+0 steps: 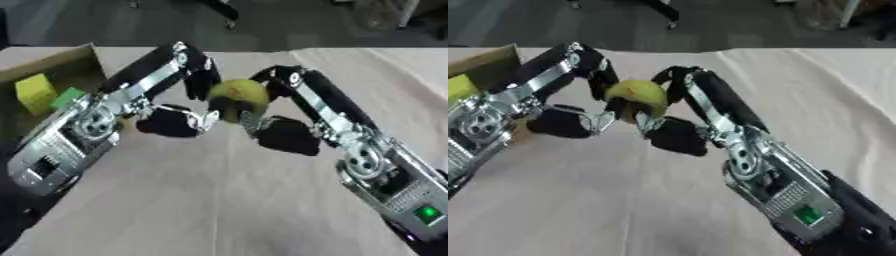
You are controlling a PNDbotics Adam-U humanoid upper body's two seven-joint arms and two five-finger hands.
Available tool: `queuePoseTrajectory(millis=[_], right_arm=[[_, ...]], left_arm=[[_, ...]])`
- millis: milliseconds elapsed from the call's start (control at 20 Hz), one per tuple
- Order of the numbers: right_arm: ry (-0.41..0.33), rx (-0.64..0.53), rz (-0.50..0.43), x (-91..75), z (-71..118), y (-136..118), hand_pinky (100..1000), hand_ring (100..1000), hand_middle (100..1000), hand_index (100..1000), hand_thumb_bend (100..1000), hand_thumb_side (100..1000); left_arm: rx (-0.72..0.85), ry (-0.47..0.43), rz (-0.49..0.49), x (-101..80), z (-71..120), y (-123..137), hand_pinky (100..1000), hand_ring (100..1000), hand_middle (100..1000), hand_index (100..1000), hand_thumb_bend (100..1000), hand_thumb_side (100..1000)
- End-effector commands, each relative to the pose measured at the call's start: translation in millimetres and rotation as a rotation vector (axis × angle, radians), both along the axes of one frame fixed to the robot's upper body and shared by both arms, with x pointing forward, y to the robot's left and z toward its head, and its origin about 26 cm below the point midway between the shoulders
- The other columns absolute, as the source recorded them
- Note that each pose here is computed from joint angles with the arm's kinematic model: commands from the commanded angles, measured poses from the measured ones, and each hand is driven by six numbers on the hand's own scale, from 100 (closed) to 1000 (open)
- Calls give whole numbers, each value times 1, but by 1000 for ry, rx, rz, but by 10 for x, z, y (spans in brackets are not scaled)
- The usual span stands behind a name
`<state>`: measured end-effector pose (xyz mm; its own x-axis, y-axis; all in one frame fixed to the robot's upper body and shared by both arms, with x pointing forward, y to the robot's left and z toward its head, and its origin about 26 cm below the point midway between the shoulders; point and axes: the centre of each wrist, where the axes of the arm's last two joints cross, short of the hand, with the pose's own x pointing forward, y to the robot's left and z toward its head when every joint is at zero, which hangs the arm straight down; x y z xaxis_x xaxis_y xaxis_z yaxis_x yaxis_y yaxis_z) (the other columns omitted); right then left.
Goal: Pick up the objects with one hand, pass them to the other hand, and then place them into the box on the other side of the table.
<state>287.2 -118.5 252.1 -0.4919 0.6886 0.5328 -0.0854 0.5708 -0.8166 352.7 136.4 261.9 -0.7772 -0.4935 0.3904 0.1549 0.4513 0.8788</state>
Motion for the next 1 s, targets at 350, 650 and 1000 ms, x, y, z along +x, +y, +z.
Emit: queuePoseTrajectory(millis=[350, 650, 1000], right_arm=[[-5, -39, 13, 10, 103, -75, 829, 729, 565, 813, 301, 275], [-18, -55, -20, 24, 111, -120, 832, 736, 578, 822, 333, 259], [-11, -76, -95, 56, 72, -251, 826, 730, 574, 812, 324, 295]], left_arm=[[-14, -41, 56, 76, 48, 9, 451, 444, 350, 385, 100, 100], [-36, -55, 83, 87, 47, 73, 449, 441, 349, 382, 100, 100], [-54, -102, 159, -18, 163, 389, 448, 441, 348, 382, 100, 100]])
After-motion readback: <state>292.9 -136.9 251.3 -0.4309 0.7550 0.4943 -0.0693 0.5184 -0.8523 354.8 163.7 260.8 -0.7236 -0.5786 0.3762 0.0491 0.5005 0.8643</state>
